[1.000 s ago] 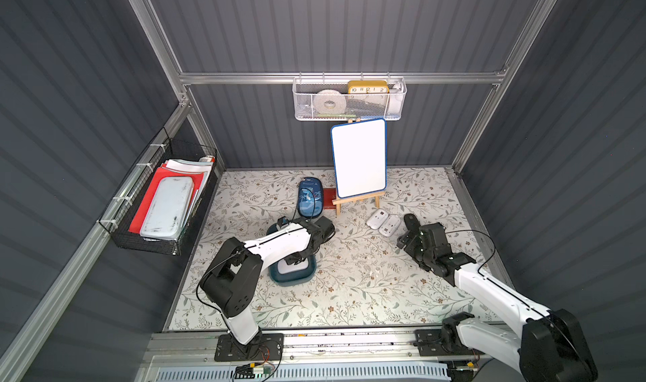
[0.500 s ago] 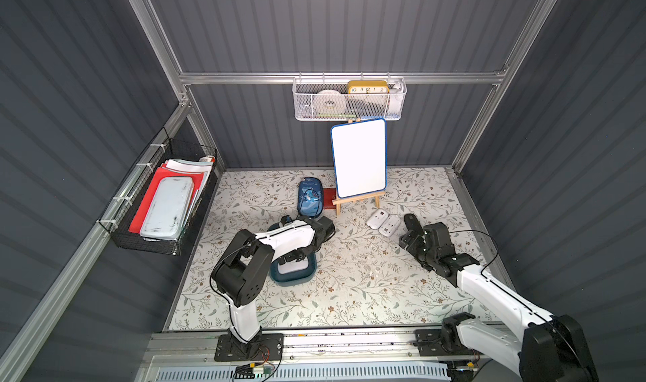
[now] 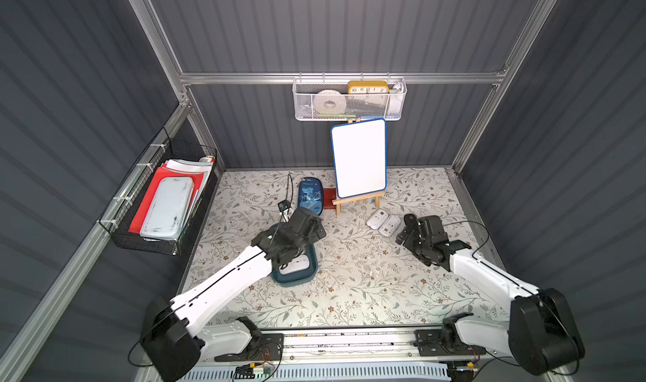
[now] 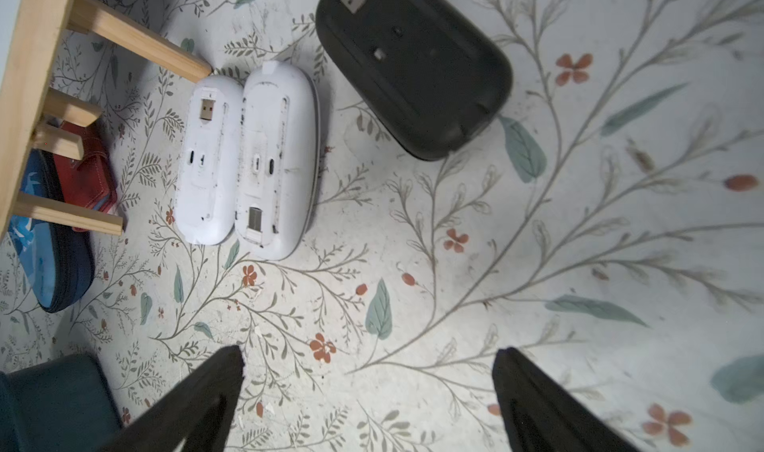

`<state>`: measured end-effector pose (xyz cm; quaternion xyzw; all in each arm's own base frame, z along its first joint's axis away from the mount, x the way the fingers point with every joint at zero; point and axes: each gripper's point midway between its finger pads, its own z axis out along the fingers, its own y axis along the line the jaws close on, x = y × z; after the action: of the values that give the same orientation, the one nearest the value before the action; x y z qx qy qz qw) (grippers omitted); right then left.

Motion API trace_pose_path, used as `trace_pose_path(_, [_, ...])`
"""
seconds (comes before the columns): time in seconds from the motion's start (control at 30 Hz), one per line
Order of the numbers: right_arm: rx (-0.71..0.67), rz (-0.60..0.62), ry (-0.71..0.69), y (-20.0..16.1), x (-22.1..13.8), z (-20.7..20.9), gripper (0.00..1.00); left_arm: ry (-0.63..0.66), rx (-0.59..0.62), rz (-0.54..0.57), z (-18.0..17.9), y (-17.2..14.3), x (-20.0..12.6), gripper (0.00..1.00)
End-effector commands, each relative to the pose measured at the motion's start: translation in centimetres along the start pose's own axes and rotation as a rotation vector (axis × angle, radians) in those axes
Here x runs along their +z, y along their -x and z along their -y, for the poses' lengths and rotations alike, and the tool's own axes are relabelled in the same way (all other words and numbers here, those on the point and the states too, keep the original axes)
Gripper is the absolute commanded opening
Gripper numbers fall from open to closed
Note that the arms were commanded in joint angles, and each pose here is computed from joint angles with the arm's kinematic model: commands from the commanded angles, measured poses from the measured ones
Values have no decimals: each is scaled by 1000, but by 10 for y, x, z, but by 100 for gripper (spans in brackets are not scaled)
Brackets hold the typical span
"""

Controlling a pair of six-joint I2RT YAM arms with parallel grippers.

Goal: Put the mouse in the storage box
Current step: Place the mouse in the storage box, then pick up the mouse from the center of the board.

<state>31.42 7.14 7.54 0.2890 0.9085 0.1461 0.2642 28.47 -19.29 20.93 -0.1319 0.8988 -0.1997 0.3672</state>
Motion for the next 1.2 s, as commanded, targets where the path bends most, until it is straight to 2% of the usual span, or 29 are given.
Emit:
trace_pose_path(0.0, [-53, -57, -37, 1, 10, -5, 99, -193, 91, -6, 25, -4, -14, 99])
trace_pose_path(0.13, [-49, -106, -83, 8, 27, -14, 99, -253, 95, 13, 29, -2, -28, 100])
trace_pose_path(0.4, [-92, -184, -198, 21, 65, -26, 90, -216, 84, 20, 22, -4, -21, 99])
trace_pose_path(0.6, [-117, -207, -253, 23, 85, -27, 89, -222, 92, 11, 23, -5, -19, 99])
trace_pose_path(0.93, [-230, -226, -403, 17, 95, -16, 88, -201, 76, 35, 19, -1, -22, 99])
trace_pose_path(1.17, [-269, -222, -443, 13, 95, -15, 84, -190, 86, 14, 18, -5, -16, 99])
